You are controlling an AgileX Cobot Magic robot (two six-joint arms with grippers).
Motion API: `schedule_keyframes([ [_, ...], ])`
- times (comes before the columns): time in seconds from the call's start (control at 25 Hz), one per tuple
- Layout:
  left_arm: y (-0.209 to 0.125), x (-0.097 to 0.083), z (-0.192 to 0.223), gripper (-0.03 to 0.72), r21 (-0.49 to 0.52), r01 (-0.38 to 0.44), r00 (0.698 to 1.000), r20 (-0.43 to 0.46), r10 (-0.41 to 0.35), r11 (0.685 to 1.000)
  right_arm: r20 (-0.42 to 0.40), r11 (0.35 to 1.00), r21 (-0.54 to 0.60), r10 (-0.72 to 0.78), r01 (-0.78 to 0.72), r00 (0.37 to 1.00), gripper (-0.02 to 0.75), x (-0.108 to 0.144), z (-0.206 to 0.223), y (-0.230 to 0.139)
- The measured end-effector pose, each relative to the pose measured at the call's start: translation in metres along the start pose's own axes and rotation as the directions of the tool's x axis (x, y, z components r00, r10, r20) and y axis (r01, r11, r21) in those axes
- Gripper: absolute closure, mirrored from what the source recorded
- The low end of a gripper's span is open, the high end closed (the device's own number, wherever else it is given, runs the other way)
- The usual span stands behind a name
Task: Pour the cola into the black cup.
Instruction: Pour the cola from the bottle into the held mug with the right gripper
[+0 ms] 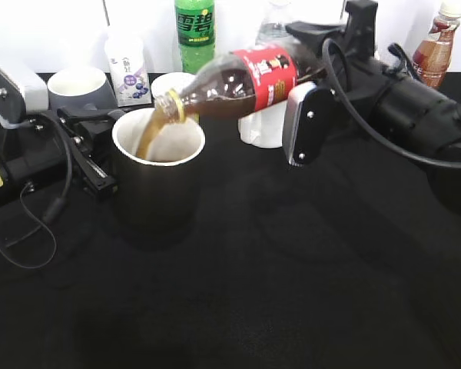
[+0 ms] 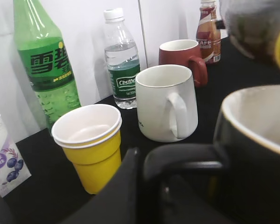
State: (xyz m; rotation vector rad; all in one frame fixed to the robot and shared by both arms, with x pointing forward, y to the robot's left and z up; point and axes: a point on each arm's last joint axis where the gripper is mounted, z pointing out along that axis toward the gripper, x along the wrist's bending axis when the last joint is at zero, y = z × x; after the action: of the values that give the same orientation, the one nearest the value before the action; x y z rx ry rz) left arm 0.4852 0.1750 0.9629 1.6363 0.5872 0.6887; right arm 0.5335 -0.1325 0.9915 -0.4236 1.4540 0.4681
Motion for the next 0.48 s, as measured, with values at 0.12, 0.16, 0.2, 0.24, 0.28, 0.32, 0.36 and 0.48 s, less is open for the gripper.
schedule_keyframes([
  [0.12,0.0002,0.0,0.0,0.655,-0.002,0.0,1.0,0.0,0.0,1.0,0.0,1.0,0.002,-0.001,0.001,1.0,0.351,0.0,0.0,-0.0002],
  [0.16,0.0007,-0.0001,0.0,0.655,-0.008,0.0,1.0,0.001,0.0,1.0,0.0,1.0,0.002,-0.004,0.004,1.0,0.351,0.0,0.0,-0.0002],
  [0.2,0.001,-0.0001,0.0,0.655,-0.011,0.0,1.0,0.001,0.0,1.0,0.0,1.0,0.002,-0.007,0.007,1.0,0.351,0.0,0.0,-0.0002],
  [0.24,0.001,-0.0001,0.0,0.655,-0.011,0.0,1.0,0.001,0.0,1.0,0.0,1.0,0.002,-0.009,0.009,1.0,0.351,0.0,0.0,-0.0002],
  [0.28,0.001,0.0,0.0,0.655,-0.012,0.001,1.0,0.0,-0.001,1.0,0.0,1.0,0.002,-0.01,0.01,1.0,0.351,0.0,0.0,-0.0002],
  [0.32,0.0011,0.0002,0.0,0.655,-0.012,0.001,1.0,-0.002,-0.001,1.0,0.0,1.0,0.002,-0.01,0.01,1.0,0.351,0.0,0.0,-0.0002],
  [0.36,0.0011,0.0002,0.0,0.655,-0.012,0.001,1.0,-0.002,-0.001,1.0,0.0,1.0,0.002,-0.011,0.011,1.0,0.351,0.0,0.0,-0.0002],
  [0.48,0.0011,0.0002,0.0,0.655,-0.012,0.002,1.0,-0.003,-0.002,1.0,0.001,1.0,0.002,-0.011,0.011,1.0,0.351,-0.0001,0.0,-0.0001],
])
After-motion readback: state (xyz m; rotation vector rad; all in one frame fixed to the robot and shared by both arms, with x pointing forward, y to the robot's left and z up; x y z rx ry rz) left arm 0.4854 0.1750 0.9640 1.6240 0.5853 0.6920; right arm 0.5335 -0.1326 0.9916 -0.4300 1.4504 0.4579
